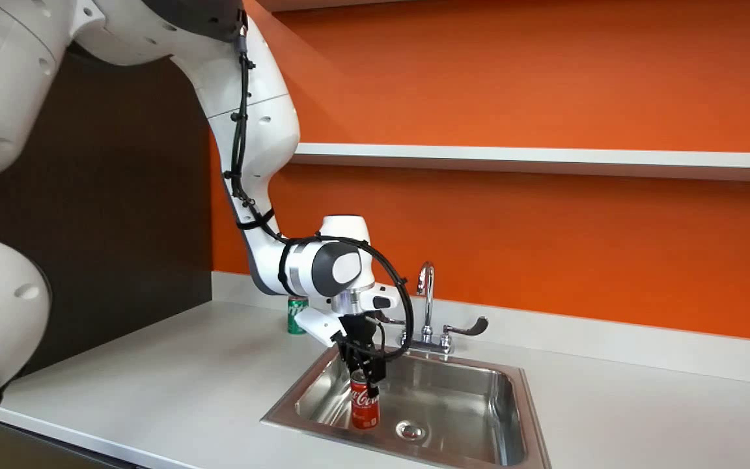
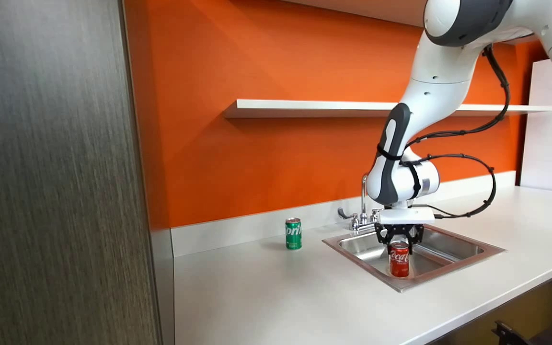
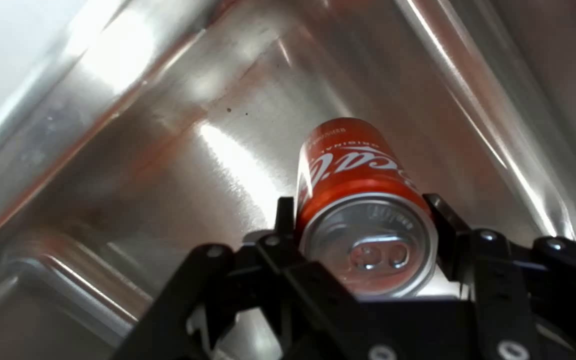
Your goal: Move the cola can to the counter to the left of the sink
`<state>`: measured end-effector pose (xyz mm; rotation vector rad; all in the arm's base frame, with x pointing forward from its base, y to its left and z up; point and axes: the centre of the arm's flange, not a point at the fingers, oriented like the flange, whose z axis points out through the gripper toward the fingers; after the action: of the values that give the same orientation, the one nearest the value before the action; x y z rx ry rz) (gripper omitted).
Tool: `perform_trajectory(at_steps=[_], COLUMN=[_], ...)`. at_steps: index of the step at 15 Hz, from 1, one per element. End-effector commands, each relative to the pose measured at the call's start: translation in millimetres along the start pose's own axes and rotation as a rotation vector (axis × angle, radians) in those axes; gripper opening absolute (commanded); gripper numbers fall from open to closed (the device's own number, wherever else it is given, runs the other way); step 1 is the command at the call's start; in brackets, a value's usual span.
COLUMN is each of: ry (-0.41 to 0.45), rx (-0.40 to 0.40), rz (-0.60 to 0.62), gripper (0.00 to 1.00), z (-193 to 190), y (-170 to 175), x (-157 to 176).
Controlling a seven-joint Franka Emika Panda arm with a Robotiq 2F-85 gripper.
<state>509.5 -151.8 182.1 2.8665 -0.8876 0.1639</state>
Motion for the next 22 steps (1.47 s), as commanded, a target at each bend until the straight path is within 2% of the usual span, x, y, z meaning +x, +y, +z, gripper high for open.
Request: perform_trajectory(at_steps=[1, 8, 12, 22], ry=[0.015, 0.039, 0.022, -0.018], rx=[0.007, 0.039, 0.064, 0.089], rz=[-0.004, -0.087, -0.161, -0.352], gripper=[0.39, 0.39, 0.39, 0.39], z=[-48.7, -107.3, -127.2, -121.4], y=[-6.4, -39.7, -70.2, -148.1], x=[-7.4, -24.6, -44.0, -110.4])
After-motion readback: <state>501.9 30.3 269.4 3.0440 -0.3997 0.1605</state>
